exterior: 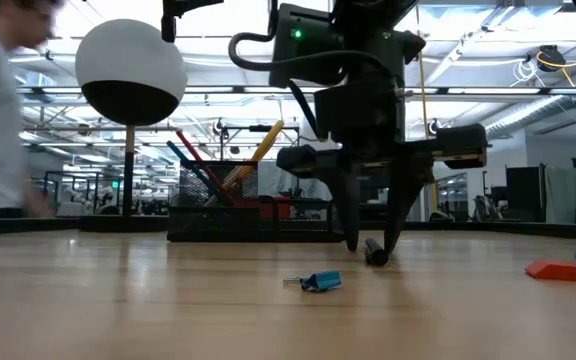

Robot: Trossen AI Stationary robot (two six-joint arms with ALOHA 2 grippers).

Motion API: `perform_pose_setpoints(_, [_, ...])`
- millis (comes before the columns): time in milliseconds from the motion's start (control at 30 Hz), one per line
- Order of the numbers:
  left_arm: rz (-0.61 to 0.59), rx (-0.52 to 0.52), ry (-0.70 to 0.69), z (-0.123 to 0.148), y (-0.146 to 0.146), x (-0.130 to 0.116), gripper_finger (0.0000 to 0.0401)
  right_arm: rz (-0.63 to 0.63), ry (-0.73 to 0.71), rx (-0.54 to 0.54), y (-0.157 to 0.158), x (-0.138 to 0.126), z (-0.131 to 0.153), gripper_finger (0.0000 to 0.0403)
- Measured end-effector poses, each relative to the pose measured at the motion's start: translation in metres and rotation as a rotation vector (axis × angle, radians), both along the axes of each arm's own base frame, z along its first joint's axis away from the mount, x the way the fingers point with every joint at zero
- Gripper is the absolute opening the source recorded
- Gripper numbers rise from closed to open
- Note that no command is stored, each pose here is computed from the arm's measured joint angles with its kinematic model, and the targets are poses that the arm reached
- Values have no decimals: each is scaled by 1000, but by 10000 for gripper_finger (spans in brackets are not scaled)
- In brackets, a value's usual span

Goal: Pick and place office supplies into organizer
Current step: Put the black pen into the black organizer

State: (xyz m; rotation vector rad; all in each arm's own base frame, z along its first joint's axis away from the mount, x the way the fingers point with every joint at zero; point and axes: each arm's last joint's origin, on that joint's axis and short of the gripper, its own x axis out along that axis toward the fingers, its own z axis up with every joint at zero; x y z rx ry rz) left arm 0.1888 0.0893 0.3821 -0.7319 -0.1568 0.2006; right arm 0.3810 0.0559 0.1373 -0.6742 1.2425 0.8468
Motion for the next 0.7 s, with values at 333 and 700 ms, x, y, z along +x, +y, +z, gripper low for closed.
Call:
perform_pose_setpoints(333, [0,5,1,0,0,0,154,-3,26,16,2,-2,-2,107])
perform_pose_setpoints(700, [1,7,1,0,0,0,154,-2,47,20,2,-4,-3,21])
